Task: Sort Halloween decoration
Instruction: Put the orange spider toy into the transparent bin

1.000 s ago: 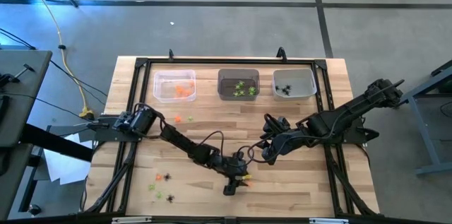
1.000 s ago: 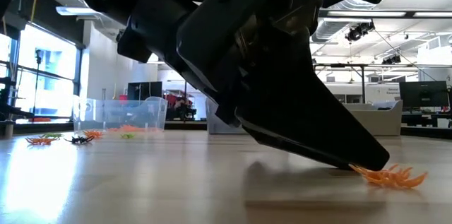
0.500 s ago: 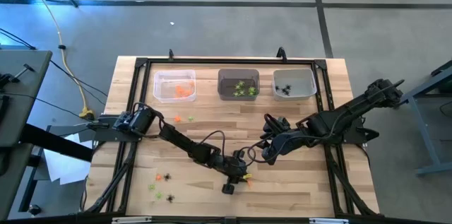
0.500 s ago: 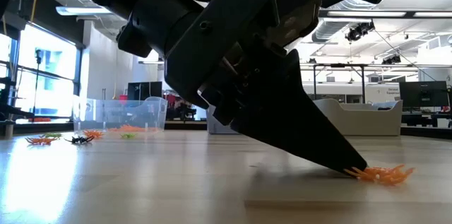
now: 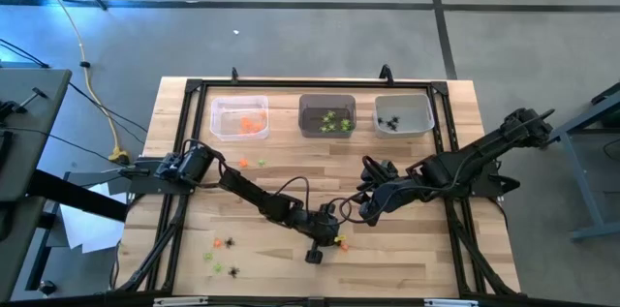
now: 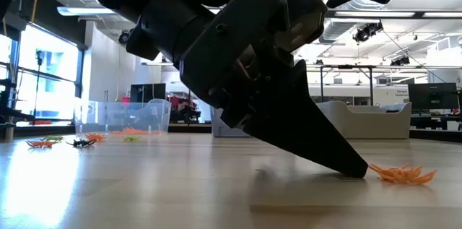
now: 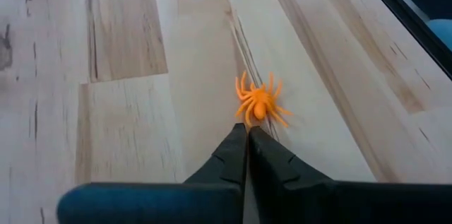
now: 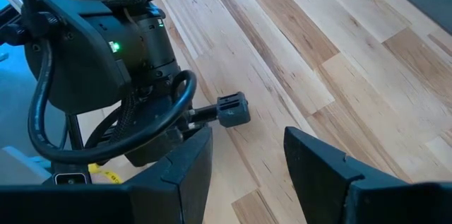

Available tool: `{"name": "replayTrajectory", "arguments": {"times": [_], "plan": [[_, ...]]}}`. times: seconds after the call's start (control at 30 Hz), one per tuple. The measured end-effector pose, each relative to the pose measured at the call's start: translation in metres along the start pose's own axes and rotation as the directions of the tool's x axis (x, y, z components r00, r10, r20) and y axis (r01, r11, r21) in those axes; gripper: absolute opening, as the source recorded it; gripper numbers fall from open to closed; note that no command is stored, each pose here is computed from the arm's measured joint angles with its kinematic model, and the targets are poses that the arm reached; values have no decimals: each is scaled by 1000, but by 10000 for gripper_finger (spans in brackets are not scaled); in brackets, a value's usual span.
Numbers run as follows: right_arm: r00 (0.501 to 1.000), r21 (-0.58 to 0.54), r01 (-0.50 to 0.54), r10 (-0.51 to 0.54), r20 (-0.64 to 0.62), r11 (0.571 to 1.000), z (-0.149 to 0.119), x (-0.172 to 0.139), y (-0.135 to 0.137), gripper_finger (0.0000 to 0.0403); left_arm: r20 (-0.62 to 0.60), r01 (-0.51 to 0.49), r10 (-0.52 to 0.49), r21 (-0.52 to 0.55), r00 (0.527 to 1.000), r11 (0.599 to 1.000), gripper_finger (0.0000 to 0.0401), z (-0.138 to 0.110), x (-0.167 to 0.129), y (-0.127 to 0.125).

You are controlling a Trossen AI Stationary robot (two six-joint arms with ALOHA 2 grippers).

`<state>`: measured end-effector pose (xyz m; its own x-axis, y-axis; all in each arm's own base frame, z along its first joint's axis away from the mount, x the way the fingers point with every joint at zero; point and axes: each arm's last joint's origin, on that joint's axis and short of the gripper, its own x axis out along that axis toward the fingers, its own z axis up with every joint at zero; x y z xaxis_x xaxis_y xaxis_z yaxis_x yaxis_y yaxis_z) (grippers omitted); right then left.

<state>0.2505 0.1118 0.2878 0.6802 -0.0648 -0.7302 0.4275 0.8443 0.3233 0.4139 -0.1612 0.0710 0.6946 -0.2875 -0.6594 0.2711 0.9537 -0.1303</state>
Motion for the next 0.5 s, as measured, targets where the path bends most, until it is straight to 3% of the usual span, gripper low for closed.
{"name": "replayTrajectory", "arguments": {"times": [0.5], "plan": [[1000,0,0,0,0,1000,0,0,0,171,21,3,-3,-12,1000,1000,0,7,-7,-2]]}}
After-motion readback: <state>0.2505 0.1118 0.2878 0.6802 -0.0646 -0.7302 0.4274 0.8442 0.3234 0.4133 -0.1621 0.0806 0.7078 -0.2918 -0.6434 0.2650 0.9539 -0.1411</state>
